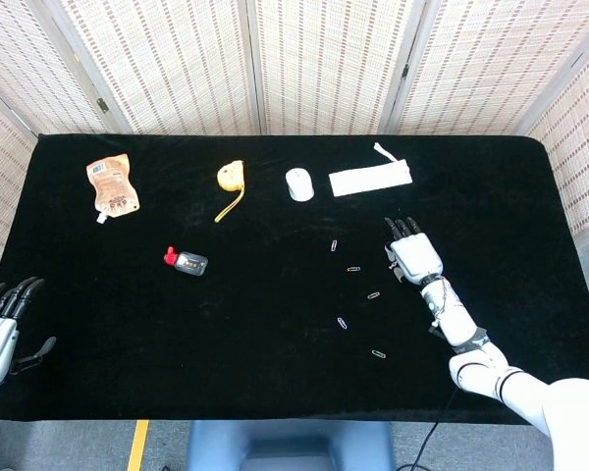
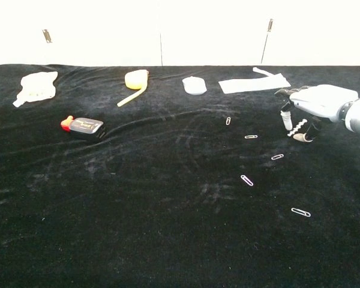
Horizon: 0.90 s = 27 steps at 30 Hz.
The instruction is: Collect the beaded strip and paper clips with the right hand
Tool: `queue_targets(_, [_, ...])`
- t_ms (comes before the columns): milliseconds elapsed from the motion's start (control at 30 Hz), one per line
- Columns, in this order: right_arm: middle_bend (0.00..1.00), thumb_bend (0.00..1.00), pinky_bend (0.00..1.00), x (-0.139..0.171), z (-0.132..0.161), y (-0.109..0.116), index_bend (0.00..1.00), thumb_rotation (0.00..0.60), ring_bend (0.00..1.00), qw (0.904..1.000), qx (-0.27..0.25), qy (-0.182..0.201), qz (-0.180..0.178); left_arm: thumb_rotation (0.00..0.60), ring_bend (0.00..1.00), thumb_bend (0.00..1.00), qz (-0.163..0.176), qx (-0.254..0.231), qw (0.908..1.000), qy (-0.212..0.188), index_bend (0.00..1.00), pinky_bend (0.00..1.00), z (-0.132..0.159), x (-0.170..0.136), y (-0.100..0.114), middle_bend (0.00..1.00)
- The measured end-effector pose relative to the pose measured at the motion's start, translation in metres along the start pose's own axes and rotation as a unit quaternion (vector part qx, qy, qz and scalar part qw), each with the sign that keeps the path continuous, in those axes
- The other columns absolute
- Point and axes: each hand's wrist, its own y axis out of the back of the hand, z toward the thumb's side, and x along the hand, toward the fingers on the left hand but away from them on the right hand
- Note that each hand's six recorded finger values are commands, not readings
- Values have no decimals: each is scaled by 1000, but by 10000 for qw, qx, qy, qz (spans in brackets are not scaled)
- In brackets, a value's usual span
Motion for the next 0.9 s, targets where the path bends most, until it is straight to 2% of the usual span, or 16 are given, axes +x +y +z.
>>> queue_targets(233, [0,371,0,-4,4,-2,503,600,0,10000,-27,-6,63,600,155,358,-5,-8,10000,14,34,59,-1,0,0,115])
queue_targets(900, [26,411,0,-5,1,-3,657,600,0,9998,-143,-158,-49,600,155,358,-10,0,10000,4,18,59,0,1,-1,115])
